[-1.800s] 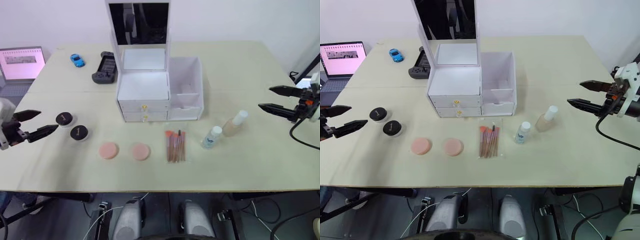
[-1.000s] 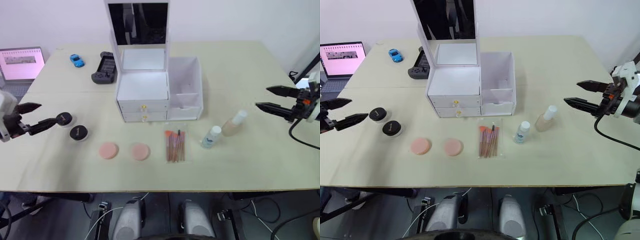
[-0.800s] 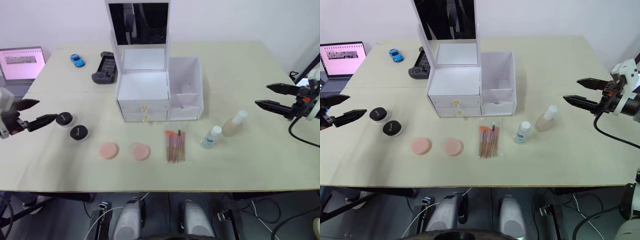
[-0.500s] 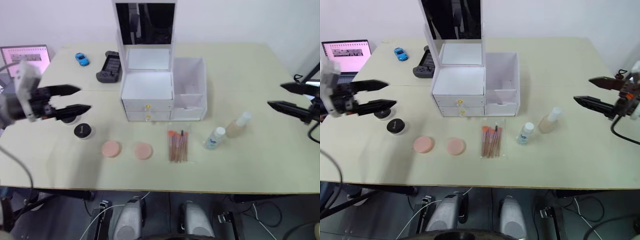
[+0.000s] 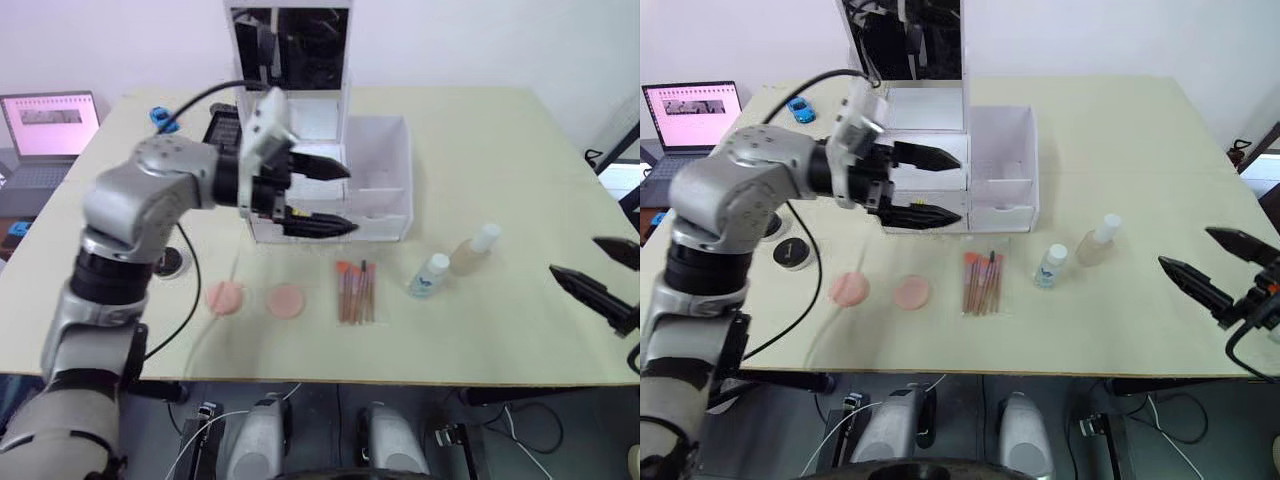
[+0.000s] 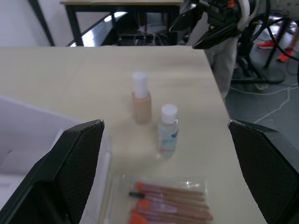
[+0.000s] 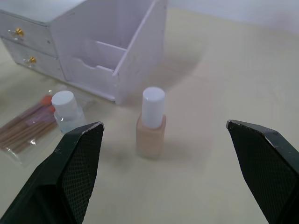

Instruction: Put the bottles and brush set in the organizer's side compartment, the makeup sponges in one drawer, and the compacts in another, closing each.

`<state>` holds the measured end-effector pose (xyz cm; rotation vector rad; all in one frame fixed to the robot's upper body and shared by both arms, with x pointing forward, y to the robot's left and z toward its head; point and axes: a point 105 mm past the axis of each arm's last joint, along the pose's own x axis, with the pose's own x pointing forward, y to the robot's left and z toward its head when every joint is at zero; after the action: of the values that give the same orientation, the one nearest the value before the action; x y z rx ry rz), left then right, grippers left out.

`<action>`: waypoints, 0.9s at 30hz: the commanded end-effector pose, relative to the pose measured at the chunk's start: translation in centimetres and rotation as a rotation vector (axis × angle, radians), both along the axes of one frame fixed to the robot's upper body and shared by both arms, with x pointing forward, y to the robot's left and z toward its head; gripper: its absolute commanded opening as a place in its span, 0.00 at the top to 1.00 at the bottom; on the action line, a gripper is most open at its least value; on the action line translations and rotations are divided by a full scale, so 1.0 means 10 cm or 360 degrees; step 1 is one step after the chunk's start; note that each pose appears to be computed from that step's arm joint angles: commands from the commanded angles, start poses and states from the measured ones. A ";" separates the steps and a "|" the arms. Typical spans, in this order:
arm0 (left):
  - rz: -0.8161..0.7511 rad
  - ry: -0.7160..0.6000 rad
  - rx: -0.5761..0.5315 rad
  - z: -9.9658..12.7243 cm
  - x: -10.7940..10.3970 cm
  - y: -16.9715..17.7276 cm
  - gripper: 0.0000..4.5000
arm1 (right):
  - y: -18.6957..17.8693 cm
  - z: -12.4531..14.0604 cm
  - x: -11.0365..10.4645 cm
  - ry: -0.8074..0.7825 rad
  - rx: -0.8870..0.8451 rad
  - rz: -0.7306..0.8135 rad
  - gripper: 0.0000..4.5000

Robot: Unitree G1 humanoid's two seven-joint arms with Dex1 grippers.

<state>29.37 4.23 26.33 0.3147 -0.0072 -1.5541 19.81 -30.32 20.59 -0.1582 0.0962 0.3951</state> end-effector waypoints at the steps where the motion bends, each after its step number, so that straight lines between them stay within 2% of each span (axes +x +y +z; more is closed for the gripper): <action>1: -0.0048 -0.0084 -0.0039 0.11 -0.03 -0.04 0.01 | 0.11 0.06 -0.05 -0.0078 0.0003 -0.0037 0.00; 10: 0.0036 -0.0087 -0.0221 0.16 -0.02 -0.10 0.01 | 0.44 -0.03 0.36 -0.0112 -0.0010 -0.0033 0.00; 13: 0.0128 -0.0079 -0.0257 0.14 -0.02 -0.08 0.01 | 0.47 -0.14 0.50 -0.0068 0.0030 -0.0068 0.00; 20: 0.0285 -0.0086 -0.0171 -0.02 -0.02 0.00 0.01 | 0.40 -0.24 0.81 -0.0073 0.0030 -0.0187 0.00; 27: 0.0328 -0.0105 -0.0132 -0.07 -0.04 0.02 0.01 | 0.47 -0.34 0.95 -0.0025 0.0011 -0.0191 0.00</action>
<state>29.34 4.35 24.97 0.2648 -0.0526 -1.3465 29.12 -25.50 16.46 -0.1240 0.1171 0.2889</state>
